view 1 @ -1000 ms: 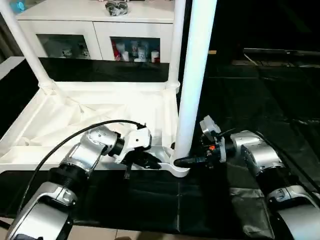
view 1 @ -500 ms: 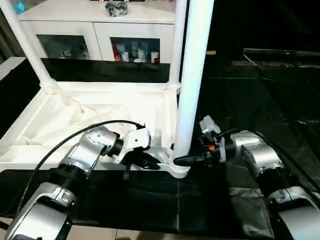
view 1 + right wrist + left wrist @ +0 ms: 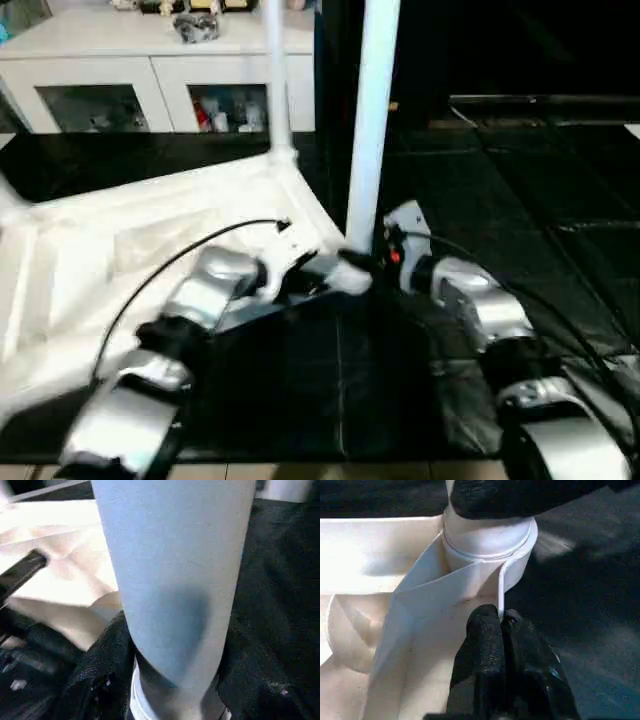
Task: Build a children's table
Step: Rotate leg to tighten
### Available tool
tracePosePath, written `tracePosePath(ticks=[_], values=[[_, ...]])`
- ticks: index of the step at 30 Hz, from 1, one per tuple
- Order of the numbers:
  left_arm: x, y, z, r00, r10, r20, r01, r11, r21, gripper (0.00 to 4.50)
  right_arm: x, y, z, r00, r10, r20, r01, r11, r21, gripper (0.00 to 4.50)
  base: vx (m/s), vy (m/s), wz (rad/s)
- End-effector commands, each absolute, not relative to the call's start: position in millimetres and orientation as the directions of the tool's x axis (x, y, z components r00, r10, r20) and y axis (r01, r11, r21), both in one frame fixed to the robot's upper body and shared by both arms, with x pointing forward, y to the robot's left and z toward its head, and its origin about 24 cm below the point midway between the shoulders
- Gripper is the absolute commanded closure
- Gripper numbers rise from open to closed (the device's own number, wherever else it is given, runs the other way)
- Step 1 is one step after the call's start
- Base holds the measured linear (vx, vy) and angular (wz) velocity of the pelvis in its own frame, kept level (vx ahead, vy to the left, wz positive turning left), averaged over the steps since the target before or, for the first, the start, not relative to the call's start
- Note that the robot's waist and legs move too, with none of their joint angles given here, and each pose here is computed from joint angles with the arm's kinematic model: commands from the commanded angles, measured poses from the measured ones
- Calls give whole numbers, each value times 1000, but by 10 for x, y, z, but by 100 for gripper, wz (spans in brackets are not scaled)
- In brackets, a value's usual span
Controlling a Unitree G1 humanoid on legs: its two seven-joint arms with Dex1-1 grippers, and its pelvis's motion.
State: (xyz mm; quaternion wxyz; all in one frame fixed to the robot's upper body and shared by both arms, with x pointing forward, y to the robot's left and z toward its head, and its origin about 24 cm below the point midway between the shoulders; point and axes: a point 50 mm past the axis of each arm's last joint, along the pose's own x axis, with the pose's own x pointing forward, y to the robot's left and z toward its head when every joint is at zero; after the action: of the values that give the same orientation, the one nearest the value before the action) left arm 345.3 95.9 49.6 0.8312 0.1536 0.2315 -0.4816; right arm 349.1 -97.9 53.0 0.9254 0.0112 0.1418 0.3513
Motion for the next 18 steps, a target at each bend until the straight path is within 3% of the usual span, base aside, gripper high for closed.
tracePosePath(ticks=[1, 4, 6, 8, 18], values=[[3467, 663, 582, 426, -764, -484, 883, 468, 38, 450, 3385, -515, 447, 620, 734, -277, -716, 674, 183, 252, 0, 0, 0], [3473, 665, 585, 433, -760, -485, 879, 474, 42, 450, 3376, -458, 471, 613, 750, -249, -722, 659, 210, 252, 0, 0, 0], [3467, 725, 577, 433, -757, -490, 880, 472, 49, 450, 3379, -463, 483, 614, 754, -235, -724, 656, 215, 182, 0, 0, 0], [3464, 745, 573, 432, -756, -491, 881, 470, 50, 450, 3380, -473, 481, 612, 755, -235, -724, 655, 218, 179, 0, 0, 0], [3439, 950, 569, 416, -768, -486, 893, 445, 61, 450, 3417, -871, 507, 628, 746, -223, -722, 665, 192, 92, 0, 0, 0]])
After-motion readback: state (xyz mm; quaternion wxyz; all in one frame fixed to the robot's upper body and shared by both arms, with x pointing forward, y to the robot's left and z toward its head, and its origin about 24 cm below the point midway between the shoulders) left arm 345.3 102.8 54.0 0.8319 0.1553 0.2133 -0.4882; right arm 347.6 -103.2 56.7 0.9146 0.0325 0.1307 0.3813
